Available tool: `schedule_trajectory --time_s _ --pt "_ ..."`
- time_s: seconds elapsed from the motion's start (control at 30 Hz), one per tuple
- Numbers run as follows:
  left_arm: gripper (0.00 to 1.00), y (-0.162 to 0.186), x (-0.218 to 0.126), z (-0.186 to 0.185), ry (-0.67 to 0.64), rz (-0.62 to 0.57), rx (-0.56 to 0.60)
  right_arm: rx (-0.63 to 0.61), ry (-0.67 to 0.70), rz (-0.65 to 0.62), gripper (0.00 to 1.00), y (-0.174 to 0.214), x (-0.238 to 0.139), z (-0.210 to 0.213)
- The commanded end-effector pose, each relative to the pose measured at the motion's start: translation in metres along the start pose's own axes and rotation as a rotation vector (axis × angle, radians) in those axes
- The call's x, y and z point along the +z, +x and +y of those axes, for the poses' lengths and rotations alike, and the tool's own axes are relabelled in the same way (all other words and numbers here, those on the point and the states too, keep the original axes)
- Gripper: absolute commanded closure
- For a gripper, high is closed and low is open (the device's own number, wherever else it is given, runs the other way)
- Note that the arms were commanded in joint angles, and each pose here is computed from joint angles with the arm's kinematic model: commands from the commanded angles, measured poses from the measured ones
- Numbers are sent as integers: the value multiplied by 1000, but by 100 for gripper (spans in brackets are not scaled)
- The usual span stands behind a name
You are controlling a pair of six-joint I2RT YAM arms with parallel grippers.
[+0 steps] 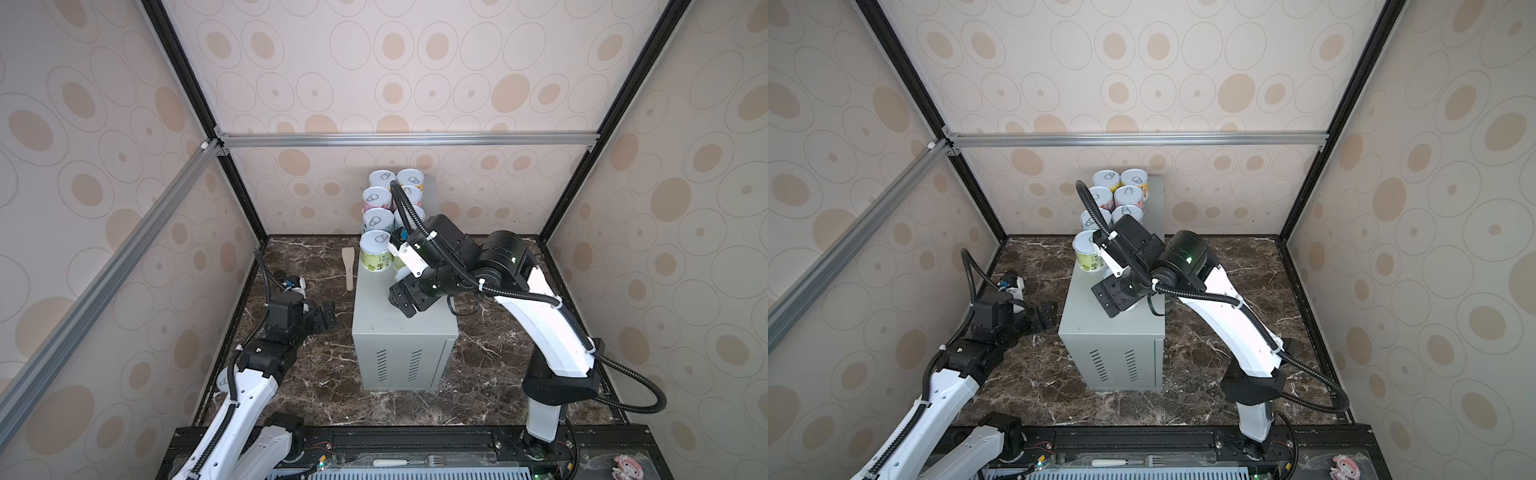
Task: Place and organize the canned foods onto the counter
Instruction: 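Lower the orange-labelled can before the green cans and open the right gripper, then withdraw the right gripper from the cabinet while lowering the left gripper toward the floor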
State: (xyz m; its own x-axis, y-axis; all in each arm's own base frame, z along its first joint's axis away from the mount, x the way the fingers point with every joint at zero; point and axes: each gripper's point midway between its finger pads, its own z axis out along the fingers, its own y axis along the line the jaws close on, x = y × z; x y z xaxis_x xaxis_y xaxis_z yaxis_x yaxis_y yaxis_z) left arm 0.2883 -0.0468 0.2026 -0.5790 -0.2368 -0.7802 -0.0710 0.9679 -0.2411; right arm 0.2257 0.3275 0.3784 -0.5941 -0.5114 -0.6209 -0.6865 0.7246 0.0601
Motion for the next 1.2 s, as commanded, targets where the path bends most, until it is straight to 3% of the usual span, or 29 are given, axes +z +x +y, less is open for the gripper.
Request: schedule_trajectory --time_s 0.0,0.43,0.67,0.93,1.17 --pt "1 -13 -10 0 -12 -28 -23 -17 3 -46 7 -1 -19 -1" --pt "1 -40 -35 -1 -26 -94 -72 -5 -9 -237 0 -17 -70 -9" --pt "1 -62 -55 3 -67 -142 -92 33 57 -350 0 -5 -99 -32" --pt "1 -77 -64 12 -162 -107 -55 211 149 -458 0 25 -122 -87" --pt "1 -77 -61 16 -196 -76 -61 387 215 -475 0 60 -110 -139"
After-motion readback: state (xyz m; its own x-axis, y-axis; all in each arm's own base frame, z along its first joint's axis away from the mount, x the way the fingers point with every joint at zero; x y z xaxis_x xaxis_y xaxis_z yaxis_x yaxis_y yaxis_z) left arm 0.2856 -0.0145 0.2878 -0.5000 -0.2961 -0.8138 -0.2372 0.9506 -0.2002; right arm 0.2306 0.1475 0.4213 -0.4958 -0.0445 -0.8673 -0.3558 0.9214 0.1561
